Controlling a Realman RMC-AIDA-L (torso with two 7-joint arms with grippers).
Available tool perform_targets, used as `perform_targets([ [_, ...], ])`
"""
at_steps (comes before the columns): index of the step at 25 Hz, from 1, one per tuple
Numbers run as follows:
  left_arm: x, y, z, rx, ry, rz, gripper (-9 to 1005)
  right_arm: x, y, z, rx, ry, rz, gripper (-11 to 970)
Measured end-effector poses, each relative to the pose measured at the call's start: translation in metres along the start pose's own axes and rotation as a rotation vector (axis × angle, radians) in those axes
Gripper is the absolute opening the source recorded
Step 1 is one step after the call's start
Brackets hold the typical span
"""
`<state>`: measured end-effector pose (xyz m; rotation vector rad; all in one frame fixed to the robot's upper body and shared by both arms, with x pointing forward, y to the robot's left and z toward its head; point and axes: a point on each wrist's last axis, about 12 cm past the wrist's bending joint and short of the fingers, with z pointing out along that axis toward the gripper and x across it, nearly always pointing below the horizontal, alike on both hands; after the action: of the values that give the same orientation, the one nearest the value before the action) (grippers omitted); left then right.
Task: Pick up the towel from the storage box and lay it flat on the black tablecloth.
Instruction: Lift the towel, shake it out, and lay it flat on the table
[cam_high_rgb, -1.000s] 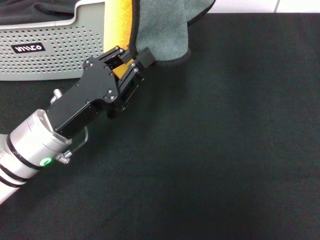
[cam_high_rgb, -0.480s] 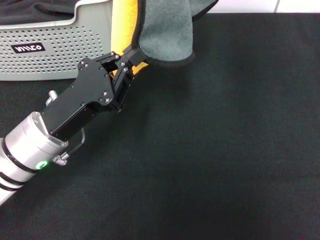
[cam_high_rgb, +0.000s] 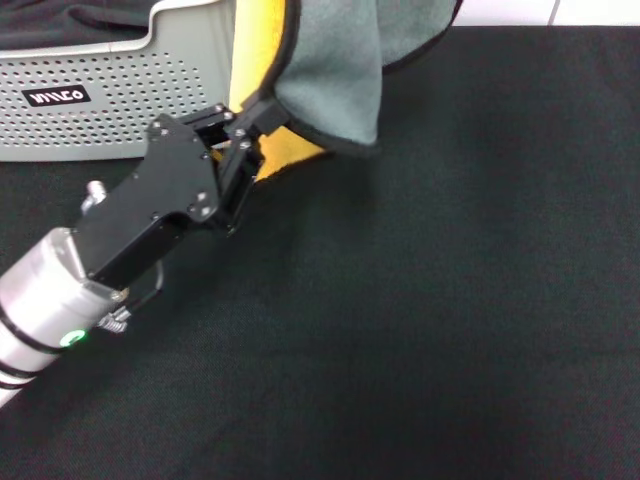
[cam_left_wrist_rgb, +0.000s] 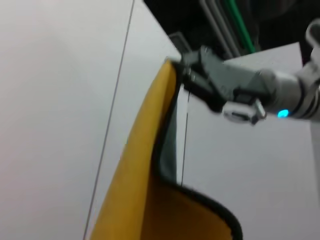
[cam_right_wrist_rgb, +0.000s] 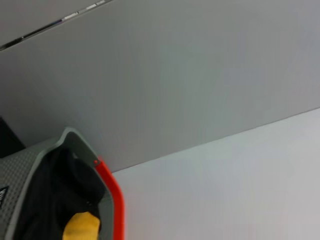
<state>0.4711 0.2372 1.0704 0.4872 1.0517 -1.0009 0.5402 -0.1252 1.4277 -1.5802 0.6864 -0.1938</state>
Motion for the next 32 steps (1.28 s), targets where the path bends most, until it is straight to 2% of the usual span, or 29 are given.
perform_targets([
  [6,-0.025,0.002,-0.017,0.046,-0.070,-0.001,4,0.010,0.021,-0.013,-0.025,0.029,0.126,1],
  [10,-0.047,0.008,-0.030,0.072,-0.066,-0.018,4,0.020,0.037,-0.021,-0.054,0.048,0.237,1],
  [16,-0.078,0.015,-0.040,0.139,-0.022,-0.105,4,0.025,0.060,-0.037,-0.120,0.018,0.402,2],
  [20,-0.091,0.016,-0.051,0.168,0.044,-0.156,4,0.026,0.074,-0.049,-0.153,-0.012,0.482,2],
  [27,-0.105,0.015,-0.075,0.140,0.129,-0.280,4,0.022,0.095,-0.078,-0.224,-0.111,0.586,2],
  [32,-0.111,0.013,-0.073,0.179,0.191,-0.303,4,0.023,0.116,-0.107,-0.262,-0.132,0.676,1],
])
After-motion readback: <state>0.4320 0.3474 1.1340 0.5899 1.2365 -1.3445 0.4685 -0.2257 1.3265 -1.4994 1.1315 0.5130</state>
